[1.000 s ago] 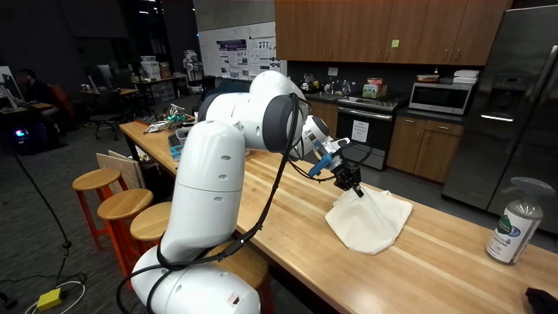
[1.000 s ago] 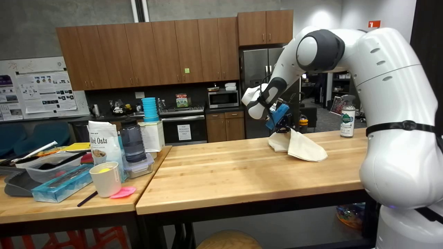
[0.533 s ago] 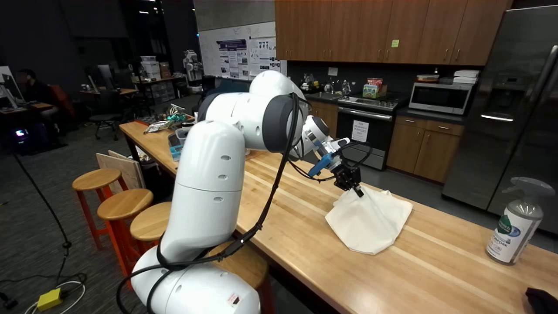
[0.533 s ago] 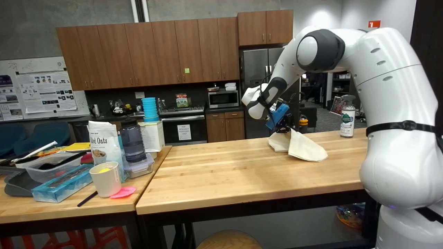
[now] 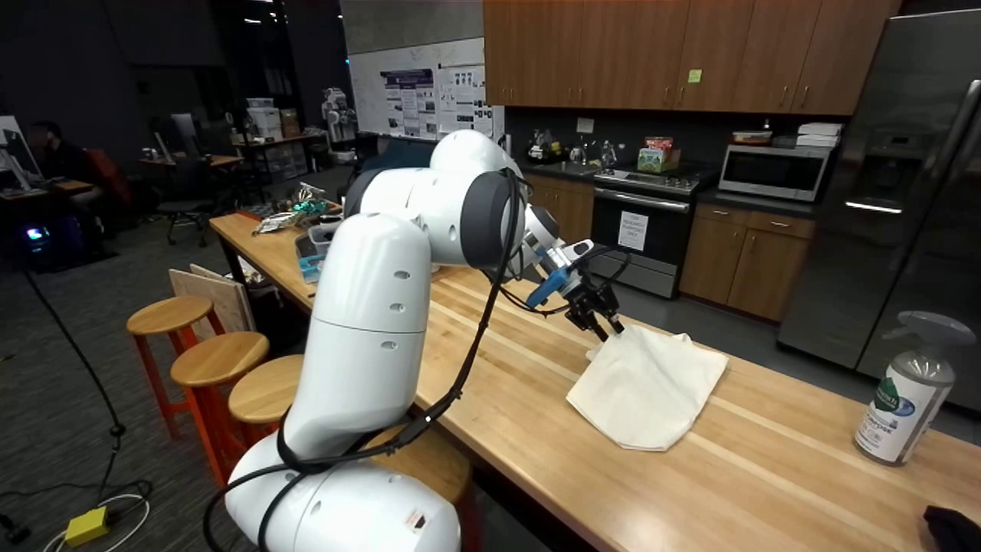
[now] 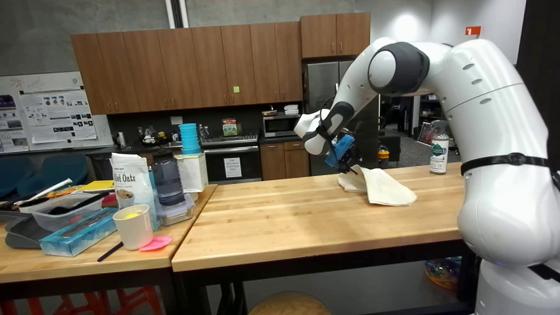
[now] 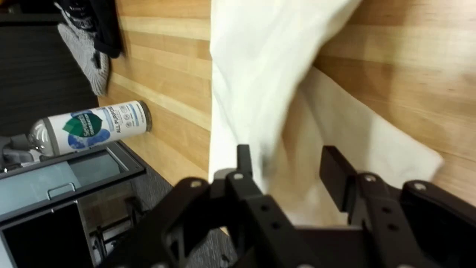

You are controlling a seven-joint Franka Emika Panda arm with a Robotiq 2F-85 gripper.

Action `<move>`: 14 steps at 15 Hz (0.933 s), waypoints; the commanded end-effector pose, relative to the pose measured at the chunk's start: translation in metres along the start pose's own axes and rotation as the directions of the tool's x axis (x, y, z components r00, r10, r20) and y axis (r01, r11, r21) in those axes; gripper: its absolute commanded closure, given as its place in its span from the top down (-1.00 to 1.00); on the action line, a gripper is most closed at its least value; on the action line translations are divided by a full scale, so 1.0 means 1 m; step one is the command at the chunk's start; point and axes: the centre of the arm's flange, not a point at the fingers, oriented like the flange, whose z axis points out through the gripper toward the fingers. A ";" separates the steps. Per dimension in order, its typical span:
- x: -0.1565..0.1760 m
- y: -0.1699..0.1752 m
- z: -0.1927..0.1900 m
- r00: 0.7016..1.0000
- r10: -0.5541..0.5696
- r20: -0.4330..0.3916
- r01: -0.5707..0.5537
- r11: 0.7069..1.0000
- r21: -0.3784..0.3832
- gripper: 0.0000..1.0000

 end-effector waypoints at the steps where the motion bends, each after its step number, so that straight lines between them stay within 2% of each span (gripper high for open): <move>1: 0.008 -0.045 -0.031 0.990 -0.113 -0.085 0.115 0.993 0.029 0.63; 3: -0.001 -0.051 -0.029 0.983 -0.151 -0.104 0.156 0.987 0.049 0.92; 4: -0.004 -0.048 -0.021 0.983 -0.157 -0.099 0.163 0.985 0.055 0.99; 6: -0.013 -0.029 -0.001 0.988 -0.142 -0.065 0.145 0.988 0.055 1.00; 9: -0.027 0.030 0.027 0.999 -0.048 0.002 0.048 0.999 0.014 1.00; 14: -0.026 0.114 0.021 0.995 0.096 -0.031 -0.096 0.995 -0.030 1.00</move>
